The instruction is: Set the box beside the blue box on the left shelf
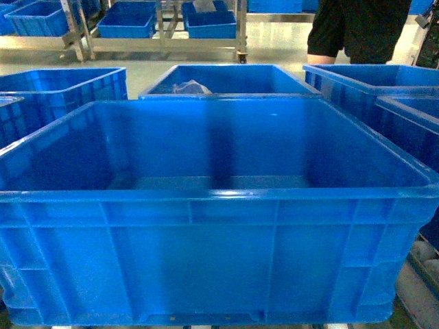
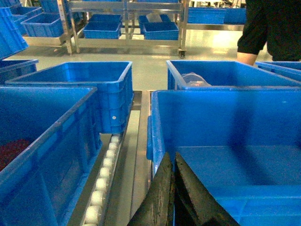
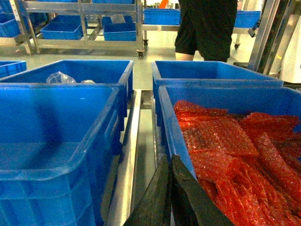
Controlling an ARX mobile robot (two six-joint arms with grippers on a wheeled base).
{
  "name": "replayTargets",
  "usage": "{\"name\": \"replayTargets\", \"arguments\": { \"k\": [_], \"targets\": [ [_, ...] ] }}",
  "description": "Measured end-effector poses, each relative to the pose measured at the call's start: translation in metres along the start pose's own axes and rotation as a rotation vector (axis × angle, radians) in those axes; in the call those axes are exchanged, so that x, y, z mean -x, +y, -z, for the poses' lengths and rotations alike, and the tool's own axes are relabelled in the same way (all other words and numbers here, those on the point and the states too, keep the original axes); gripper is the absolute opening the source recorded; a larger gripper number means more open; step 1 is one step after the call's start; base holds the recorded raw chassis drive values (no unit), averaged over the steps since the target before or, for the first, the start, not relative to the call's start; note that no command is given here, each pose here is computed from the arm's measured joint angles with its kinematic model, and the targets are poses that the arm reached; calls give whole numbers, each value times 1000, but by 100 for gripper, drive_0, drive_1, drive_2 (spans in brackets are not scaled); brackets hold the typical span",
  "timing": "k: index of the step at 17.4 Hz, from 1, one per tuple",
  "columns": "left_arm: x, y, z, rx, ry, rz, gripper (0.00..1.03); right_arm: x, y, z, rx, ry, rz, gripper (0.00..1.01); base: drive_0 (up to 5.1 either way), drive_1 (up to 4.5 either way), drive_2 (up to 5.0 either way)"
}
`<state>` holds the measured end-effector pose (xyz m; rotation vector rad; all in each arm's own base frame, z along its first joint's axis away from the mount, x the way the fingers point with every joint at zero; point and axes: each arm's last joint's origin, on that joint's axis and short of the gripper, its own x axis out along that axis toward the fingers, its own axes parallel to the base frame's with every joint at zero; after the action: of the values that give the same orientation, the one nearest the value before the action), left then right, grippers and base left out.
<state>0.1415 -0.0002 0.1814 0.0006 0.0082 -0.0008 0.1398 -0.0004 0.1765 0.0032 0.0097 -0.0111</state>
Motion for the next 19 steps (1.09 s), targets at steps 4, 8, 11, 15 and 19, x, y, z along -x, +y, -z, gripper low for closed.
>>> {"name": "replayTargets", "arguments": {
  "k": [4, 8, 11, 15, 19],
  "targets": [
    [12, 0, 6, 0, 0, 0, 1, 10, 0, 9, 1, 1, -10, 2, 0, 0, 0],
    [20, 0, 10, 0, -24, 0, 1, 19, 0, 7, 0, -19, -11, 2, 0, 0, 0],
    [26, 0, 10, 0, -21, 0, 1, 25, 0, 6, 0, -21, -11, 2, 0, 0, 0],
    [31, 0, 10, 0, -24, 0, 1, 30, 0, 6, 0, -24, -11, 2, 0, 0, 0],
    [44, 0, 15, 0, -2, 0, 1, 43, 0, 8, 0, -34, -14, 2, 0, 0, 0]
  ]
}}
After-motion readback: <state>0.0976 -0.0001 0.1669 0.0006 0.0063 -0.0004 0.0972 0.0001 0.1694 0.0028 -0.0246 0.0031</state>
